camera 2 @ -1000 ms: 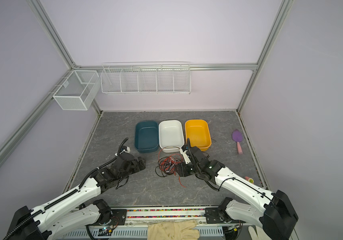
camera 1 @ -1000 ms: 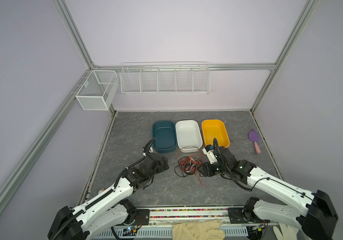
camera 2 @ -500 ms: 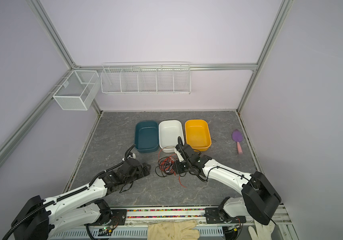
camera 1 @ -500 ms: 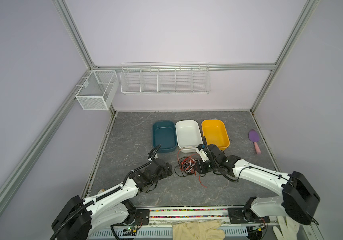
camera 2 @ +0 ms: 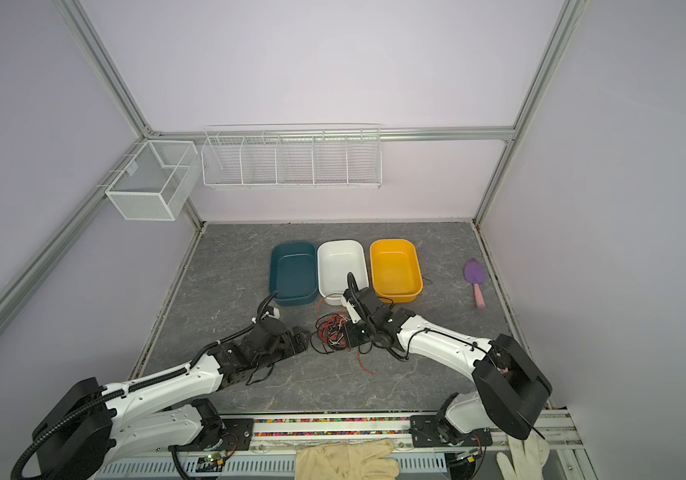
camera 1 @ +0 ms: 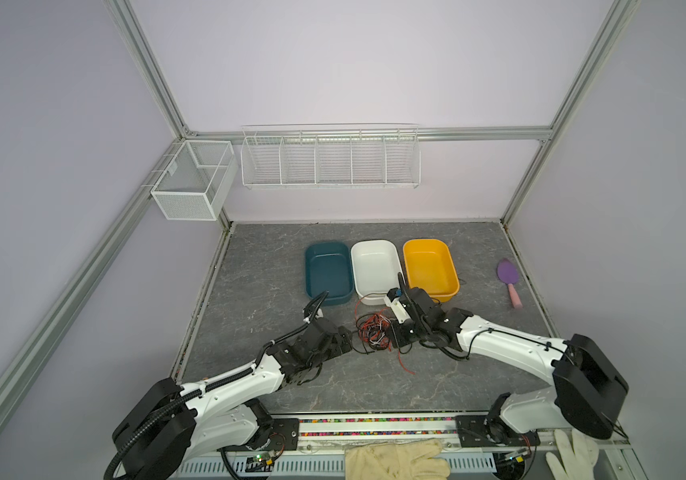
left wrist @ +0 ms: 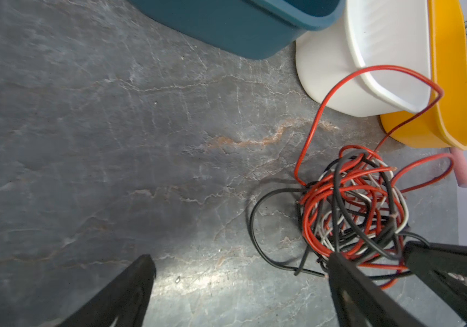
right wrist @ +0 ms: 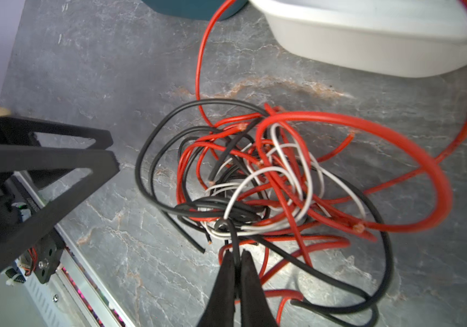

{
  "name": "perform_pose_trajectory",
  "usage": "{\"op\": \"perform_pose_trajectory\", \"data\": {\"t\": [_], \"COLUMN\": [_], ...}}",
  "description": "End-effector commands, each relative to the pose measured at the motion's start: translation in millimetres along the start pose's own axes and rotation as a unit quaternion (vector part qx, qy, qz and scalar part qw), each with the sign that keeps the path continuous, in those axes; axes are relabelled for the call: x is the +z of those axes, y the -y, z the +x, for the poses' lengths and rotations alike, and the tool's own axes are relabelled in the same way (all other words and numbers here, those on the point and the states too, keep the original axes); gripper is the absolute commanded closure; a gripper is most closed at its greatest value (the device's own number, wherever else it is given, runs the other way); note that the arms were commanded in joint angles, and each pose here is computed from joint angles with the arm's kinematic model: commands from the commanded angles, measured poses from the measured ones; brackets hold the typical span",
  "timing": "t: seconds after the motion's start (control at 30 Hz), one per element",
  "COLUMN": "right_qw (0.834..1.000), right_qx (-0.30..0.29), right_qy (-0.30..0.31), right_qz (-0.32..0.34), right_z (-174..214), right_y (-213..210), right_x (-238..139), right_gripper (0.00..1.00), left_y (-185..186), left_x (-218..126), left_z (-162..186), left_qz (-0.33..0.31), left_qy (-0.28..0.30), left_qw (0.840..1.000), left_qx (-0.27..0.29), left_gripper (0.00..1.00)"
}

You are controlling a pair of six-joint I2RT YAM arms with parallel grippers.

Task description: Untangle the cables

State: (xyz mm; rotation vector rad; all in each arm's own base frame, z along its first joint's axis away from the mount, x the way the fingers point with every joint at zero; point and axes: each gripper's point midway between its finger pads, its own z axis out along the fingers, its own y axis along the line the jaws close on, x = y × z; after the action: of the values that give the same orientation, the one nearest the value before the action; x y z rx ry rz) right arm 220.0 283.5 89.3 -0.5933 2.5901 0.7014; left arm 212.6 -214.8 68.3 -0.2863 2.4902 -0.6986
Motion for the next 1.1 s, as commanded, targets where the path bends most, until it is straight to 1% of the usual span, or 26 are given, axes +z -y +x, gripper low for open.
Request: {"op": "perform_pose_trajectory", "data": {"t": [0.0,0.17,0.2,0.23,0.37,0.5,0.73,0.9,1.07], "right_qw": [0.999,0.996,0.994,0.993,0.989,0.985,0.982,0.977,0.973], "right_qx": [-0.043,-0.086,-0.095,-0.102,-0.127,-0.146,-0.150,-0.152,-0.157], "right_qy": [0.019,0.026,0.042,0.045,0.055,0.075,0.104,0.136,0.152], "right_qz": [-0.012,-0.022,-0.033,-0.036,-0.055,-0.057,-0.054,-0.068,-0.079], "right_z": [-7.5,0.0,-10.4,-10.6,-10.9,-16.3,-25.2,-34.4,-39.9], "right_y": [-25.2,-48.9,-61.4,-66.0,-85.9,-98.2,-100.8,-107.6,-114.6], "right_x": [-16.8,-32.1,-41.4,-45.0,-57.2,-70.7,-91.2,-115.3,-136.3], "right_gripper": [0.93,0.93,0.94,0.93,0.93,0.93,0.93,0.93,0.93], "left_y": [10.4,30.6,34.2,37.1,47.0,52.7,45.7,39.9,38.0], "left_x": [1.0,-5.8,-7.3,-8.4,-10.2,-10.1,-4.8,-1.0,4.7], "left_z": [2.9,5.0,6.1,6.7,11.2,15.6,25.8,30.3,33.8], "left_qz": [0.024,0.058,0.065,0.071,0.100,0.120,0.119,0.115,0.109], "left_qy": [-0.005,-0.008,-0.009,-0.010,-0.019,-0.028,-0.038,-0.041,-0.046], "left_qw": [0.999,0.998,0.998,0.997,0.994,0.991,0.990,0.990,0.991], "left_qx": [-0.023,-0.022,-0.020,-0.033,-0.046,-0.055,-0.061,-0.064,-0.062], "left_gripper": [0.05,0.05,0.05,0.05,0.05,0.09,0.22,0.24,0.29]}}
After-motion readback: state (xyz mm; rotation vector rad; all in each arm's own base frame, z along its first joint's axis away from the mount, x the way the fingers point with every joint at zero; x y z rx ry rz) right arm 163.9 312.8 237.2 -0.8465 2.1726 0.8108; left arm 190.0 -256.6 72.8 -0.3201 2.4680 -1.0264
